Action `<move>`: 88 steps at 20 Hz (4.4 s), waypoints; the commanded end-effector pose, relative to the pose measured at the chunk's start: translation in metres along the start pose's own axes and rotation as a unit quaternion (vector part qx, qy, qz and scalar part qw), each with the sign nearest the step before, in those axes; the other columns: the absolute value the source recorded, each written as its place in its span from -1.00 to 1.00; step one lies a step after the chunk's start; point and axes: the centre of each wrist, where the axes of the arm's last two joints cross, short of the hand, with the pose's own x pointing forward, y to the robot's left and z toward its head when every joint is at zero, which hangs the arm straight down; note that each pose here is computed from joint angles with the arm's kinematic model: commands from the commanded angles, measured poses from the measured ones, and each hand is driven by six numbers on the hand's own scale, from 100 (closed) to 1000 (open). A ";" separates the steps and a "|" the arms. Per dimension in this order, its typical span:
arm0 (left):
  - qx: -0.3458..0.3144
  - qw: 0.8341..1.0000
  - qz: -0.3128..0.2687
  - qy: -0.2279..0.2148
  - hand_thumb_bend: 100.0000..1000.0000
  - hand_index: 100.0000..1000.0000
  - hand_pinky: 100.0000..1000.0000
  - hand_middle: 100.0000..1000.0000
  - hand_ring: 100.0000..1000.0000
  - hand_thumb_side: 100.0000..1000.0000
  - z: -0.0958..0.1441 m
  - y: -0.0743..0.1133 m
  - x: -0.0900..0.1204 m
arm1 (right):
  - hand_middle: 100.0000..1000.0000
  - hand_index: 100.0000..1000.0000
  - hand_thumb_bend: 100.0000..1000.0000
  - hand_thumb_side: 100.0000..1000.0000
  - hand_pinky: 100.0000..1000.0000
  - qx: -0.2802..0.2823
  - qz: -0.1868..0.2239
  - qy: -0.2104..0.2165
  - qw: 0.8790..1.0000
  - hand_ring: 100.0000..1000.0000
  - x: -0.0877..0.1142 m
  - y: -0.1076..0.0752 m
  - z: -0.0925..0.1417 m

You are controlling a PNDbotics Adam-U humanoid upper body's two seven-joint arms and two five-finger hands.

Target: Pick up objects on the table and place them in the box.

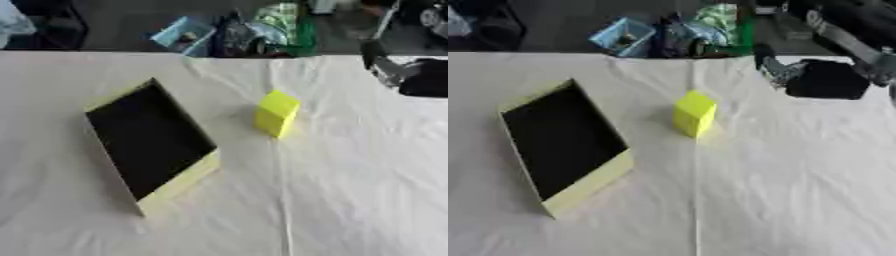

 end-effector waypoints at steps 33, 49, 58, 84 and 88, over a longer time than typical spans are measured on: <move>-0.027 0.999 0.025 -0.032 -1.00 0.76 0.28 0.47 0.45 -0.12 -0.017 0.001 0.022 | 0.89 1.00 -1.00 0.99 1.00 0.079 0.016 0.004 0.997 0.90 -0.023 -0.008 -0.015; -0.045 0.997 0.030 -0.062 -1.00 0.76 0.28 0.47 0.45 -0.12 -0.025 -0.001 0.034 | 0.82 1.00 -1.00 0.92 1.00 0.112 0.003 0.017 0.994 0.94 -0.028 -0.002 -0.026; -0.049 0.996 0.033 -0.066 -1.00 0.76 0.28 0.47 0.45 -0.12 -0.024 -0.002 0.034 | 0.89 1.00 -1.00 0.82 1.00 0.155 0.015 0.001 0.988 0.97 -0.028 0.000 -0.042; -0.053 0.996 0.039 -0.059 -1.00 0.75 0.27 0.46 0.44 -0.13 -0.021 -0.005 0.033 | 0.44 0.96 -1.00 1.00 0.74 0.080 -0.093 0.096 0.988 0.60 -0.044 0.025 -0.065; -0.053 0.996 0.038 -0.059 -1.00 0.75 0.27 0.46 0.44 -0.13 -0.021 -0.005 0.033 | 0.44 0.91 -1.00 0.93 0.66 0.038 -0.096 0.127 0.987 0.59 -0.040 0.026 -0.066</move>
